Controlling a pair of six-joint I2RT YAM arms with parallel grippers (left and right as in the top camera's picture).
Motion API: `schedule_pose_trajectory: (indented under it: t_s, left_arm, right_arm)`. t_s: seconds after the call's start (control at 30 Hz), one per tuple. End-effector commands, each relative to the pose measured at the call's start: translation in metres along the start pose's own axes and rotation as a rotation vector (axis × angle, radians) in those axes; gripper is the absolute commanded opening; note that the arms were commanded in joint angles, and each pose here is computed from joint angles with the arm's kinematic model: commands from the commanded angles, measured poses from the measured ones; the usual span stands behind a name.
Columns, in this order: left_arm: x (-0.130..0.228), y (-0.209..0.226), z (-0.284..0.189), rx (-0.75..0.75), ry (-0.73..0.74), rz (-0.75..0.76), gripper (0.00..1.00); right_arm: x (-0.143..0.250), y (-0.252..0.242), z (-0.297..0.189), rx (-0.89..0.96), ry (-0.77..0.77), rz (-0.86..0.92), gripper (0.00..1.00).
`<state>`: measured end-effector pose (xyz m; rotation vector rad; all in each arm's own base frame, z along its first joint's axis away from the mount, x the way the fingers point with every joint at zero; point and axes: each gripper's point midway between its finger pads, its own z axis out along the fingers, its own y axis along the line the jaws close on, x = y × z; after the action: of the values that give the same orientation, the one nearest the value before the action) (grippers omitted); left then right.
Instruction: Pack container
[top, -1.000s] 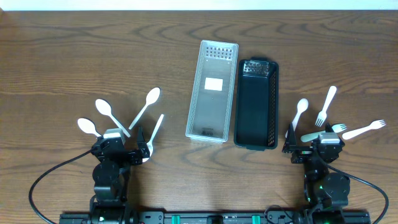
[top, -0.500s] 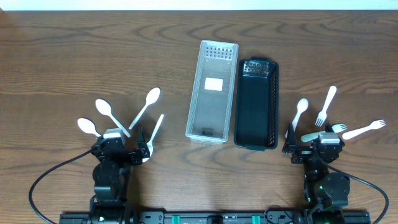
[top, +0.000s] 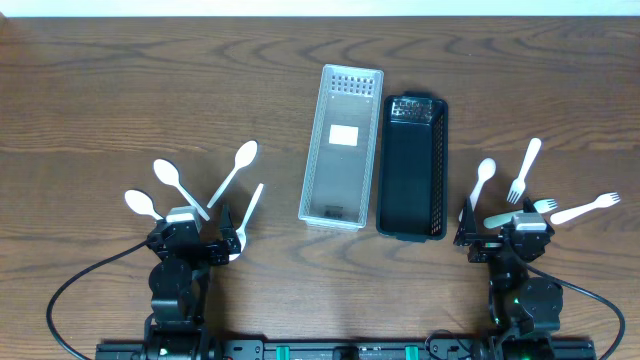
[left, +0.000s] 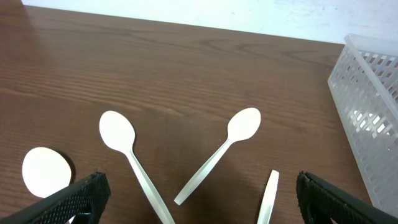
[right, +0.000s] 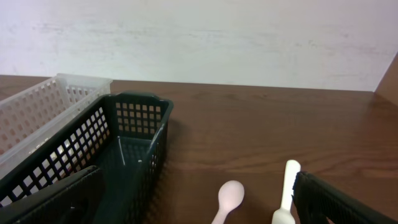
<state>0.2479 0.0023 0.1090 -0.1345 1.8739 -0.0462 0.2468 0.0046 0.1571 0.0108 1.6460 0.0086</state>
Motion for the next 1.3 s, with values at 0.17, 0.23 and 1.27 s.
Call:
schedule_pose_trajectory:
  t_s: [0.17,0.23,1.27]
  left_arm:
    - [0.0182,0.0033,0.0016,-0.012,0.049,-0.005,0.98]
    - [0.0182,0.0033,0.0016,-0.012,0.049,-0.005,0.98]
    - [0.017,0.0044,0.0017,-0.019,0.044,-0.005,0.98]
  right_arm:
    - [0.001,-0.003,-0.0001,0.015,0.002,-0.011,0.99]
    - [0.001,-0.003,-0.0001,0.015,0.002,-0.011,0.99]
    - [0.0037,0.0009,0.0004,-0.007,0.014,0.042,0.99]
